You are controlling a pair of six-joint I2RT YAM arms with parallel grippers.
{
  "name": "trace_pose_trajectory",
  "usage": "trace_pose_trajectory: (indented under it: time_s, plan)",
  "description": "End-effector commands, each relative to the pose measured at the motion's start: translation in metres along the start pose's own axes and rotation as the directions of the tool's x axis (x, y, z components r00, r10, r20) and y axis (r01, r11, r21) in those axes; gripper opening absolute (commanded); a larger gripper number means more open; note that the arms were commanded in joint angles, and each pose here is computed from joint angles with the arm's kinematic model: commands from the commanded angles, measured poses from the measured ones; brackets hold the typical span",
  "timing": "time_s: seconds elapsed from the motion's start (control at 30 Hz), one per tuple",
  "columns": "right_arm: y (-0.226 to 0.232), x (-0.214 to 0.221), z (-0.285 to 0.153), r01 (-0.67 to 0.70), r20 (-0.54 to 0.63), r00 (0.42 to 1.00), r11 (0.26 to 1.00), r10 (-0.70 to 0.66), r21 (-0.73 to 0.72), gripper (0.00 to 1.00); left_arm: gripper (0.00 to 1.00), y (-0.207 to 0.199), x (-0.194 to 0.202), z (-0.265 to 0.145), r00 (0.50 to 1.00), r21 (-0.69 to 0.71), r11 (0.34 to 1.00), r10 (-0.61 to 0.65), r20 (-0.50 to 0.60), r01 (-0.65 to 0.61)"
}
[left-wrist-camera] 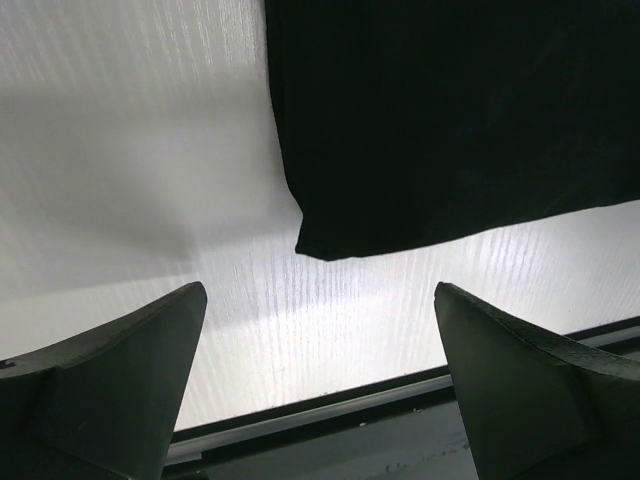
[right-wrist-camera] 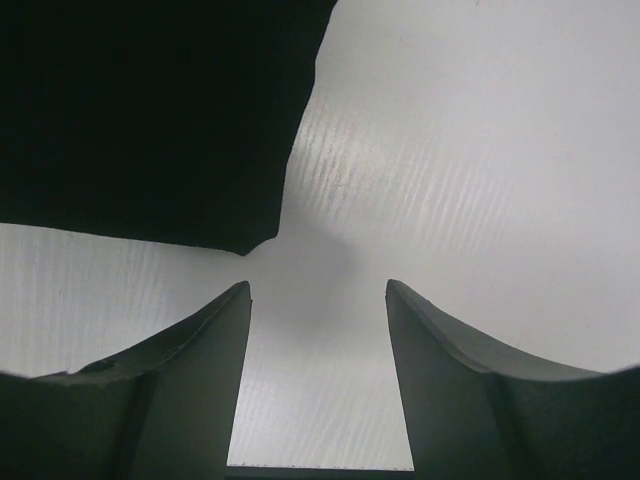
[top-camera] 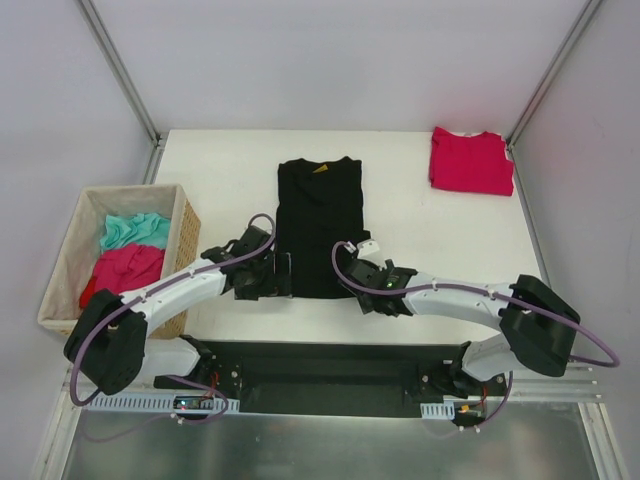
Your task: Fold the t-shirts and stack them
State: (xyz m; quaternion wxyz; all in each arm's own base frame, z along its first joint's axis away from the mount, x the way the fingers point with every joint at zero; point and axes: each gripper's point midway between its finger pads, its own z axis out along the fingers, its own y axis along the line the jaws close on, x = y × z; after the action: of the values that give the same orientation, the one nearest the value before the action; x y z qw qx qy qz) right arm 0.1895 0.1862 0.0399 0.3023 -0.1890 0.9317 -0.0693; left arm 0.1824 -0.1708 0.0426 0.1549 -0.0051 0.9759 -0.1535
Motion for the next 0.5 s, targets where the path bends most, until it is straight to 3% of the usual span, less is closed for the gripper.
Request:
trace_pose_trajectory:
  time_s: [0.0, 0.1, 0.47]
  plan:
    - [0.008, -0.014, 0.002, -0.036, 0.043, 0.998, 0.999, 0.035, 0.003, 0.59, 0.99, -0.007, -0.004, 0.007, 1.0, 0.023, 0.999, -0.027, 0.013, 0.026]
    - [0.012, -0.023, -0.001, -0.033, 0.06, 0.998, 0.999, 0.033, -0.009, 0.54, 0.98, -0.015, -0.01, 0.006, 0.999, 0.053, 0.998, -0.025, 0.034, 0.023]
    - [0.034, -0.043, -0.012, -0.072, 0.123, 0.988, 0.986, 0.091, -0.152, 0.56, 0.99, -0.029, -0.014, 0.004, 0.996, 0.155, 0.987, -0.045, 0.078, 0.033]
